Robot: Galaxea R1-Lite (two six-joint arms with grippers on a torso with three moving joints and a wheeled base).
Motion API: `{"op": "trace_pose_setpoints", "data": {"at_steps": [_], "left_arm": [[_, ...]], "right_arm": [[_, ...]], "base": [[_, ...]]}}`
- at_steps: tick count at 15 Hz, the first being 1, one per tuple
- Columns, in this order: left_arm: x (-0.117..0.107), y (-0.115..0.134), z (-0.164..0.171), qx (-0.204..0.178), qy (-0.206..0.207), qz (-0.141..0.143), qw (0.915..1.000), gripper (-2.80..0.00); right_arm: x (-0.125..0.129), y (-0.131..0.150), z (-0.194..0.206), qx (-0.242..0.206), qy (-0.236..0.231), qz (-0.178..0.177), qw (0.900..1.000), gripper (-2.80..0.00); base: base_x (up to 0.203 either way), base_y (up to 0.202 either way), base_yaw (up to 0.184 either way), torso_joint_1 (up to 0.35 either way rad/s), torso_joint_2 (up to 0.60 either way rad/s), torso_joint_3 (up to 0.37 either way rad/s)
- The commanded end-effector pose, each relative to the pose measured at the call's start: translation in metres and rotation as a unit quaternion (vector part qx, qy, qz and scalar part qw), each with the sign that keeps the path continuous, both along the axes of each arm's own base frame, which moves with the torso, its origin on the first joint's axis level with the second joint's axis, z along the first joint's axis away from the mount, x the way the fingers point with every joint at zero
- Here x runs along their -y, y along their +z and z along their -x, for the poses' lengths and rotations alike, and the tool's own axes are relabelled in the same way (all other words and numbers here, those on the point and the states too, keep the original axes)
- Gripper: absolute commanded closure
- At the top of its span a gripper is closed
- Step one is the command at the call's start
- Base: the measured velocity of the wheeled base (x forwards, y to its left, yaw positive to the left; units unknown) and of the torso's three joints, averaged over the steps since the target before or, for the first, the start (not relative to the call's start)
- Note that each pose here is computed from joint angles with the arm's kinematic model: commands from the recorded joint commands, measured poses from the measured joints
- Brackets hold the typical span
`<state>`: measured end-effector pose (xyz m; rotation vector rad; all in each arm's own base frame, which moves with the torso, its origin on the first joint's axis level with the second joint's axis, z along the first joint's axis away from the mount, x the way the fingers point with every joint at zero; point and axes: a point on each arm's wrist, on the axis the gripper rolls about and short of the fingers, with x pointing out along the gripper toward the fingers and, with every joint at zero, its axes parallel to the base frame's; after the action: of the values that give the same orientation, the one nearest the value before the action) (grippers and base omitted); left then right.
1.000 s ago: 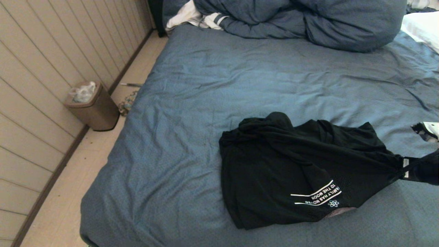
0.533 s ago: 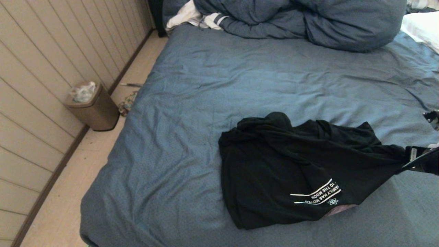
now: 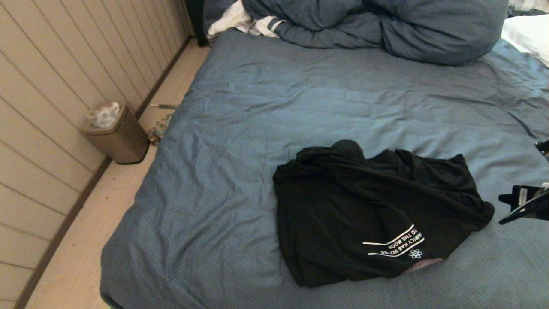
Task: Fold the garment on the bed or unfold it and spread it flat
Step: Unford the black T-shirt
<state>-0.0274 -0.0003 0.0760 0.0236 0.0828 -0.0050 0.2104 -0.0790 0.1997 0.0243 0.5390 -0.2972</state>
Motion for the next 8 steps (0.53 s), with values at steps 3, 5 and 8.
{"op": "trace_pose_setpoints", "data": {"at_steps": [3,5,8], "left_arm": [[0.000,0.000,0.000,0.001,0.000,0.000,1.0000,0.00],[0.000,0.000,0.000,0.000,0.000,0.000,1.0000,0.00],[0.000,0.000,0.001,-0.001,0.005,0.000,1.0000,0.00]], "right_arm": [[-0.002,0.006,0.002,0.009,0.011,-0.005,1.000,-2.80],[-0.008,0.021,-0.001,0.023,0.030,-0.019,0.999,-2.80],[-0.047,0.060,-0.012,0.037,0.090,-0.085,0.992,-2.80]], "base": [[0.000,0.000,0.000,0.000,0.00,0.000],[0.000,0.000,0.000,0.000,0.00,0.000],[0.000,0.000,0.000,0.000,0.00,0.000]]}}
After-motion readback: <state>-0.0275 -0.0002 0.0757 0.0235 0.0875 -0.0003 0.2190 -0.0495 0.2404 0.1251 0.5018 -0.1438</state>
